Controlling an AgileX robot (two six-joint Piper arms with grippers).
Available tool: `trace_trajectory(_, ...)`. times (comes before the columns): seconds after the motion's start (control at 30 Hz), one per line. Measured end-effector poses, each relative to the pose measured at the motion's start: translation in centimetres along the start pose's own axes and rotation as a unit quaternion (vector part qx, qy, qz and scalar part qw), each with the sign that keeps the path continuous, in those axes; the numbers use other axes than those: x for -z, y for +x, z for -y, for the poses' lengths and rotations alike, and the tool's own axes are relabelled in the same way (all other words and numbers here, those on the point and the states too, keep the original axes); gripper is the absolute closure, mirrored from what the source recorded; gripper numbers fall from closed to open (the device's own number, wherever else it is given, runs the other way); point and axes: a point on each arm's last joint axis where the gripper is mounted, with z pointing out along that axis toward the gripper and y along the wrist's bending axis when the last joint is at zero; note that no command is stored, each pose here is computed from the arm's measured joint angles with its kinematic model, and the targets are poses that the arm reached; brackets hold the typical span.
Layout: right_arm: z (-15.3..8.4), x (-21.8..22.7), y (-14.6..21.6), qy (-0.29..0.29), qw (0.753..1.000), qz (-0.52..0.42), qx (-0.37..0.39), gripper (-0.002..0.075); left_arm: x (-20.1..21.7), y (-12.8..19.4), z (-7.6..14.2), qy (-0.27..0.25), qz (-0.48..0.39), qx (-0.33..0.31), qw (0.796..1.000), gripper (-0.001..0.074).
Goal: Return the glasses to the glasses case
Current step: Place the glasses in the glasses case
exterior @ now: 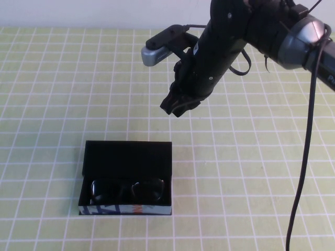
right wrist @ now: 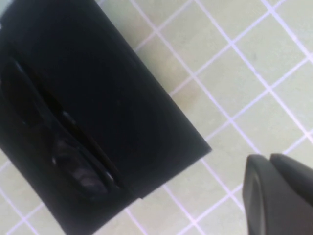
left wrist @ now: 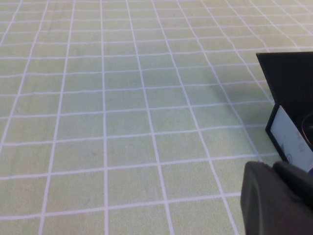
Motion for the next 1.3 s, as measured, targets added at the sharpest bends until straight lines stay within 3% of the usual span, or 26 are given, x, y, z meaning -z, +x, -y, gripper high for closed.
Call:
trace_trajectory(0.27,-0.1,0.1,-0.1,-0.021,1.000,0.010,-0.011,0.0737,0.0,-0.7,0.0,-0.001,0.038,-0.005,0.999,0.0739)
trace_trajectory(0.47,-0.2,0.1,-0.1,-0.027,0.999,0.012,-0.014,0.0737,0.3,-2.5,0.1,0.018,0.136,0.069,0.988,0.0739)
trace_trajectory(0.67,-0.3,0.1,-0.2,-0.031,0.999,0.013,-0.026,0.0737,0.4,-2.8,0.2,0.033,0.151,0.143,0.978,0.0739)
trace_trajectory(0.87,-0.8,0.1,-0.4,-0.056,0.997,0.023,-0.039,0.0737,-0.2,-4.0,0.5,0.034,0.040,0.212,0.976,0.0739)
trace_trajectory(1.07,-0.8,0.1,-0.4,-0.059,0.997,0.024,-0.046,0.0737,-2.8,-6.6,1.5,0.028,-0.166,0.159,0.973,0.0739)
trace_trajectory(1.17,-0.8,0.1,-0.4,-0.059,0.997,0.024,-0.050,0.0737,-4.6,-7.7,2.4,0.057,-0.257,0.116,0.958,0.0739)
trace_trajectory(1.3,-0.8,0.1,-0.4,-0.059,0.997,0.024,-0.052,0.0737,-6.8,-7.4,4.5,0.155,-0.354,0.094,0.918,0.0739)
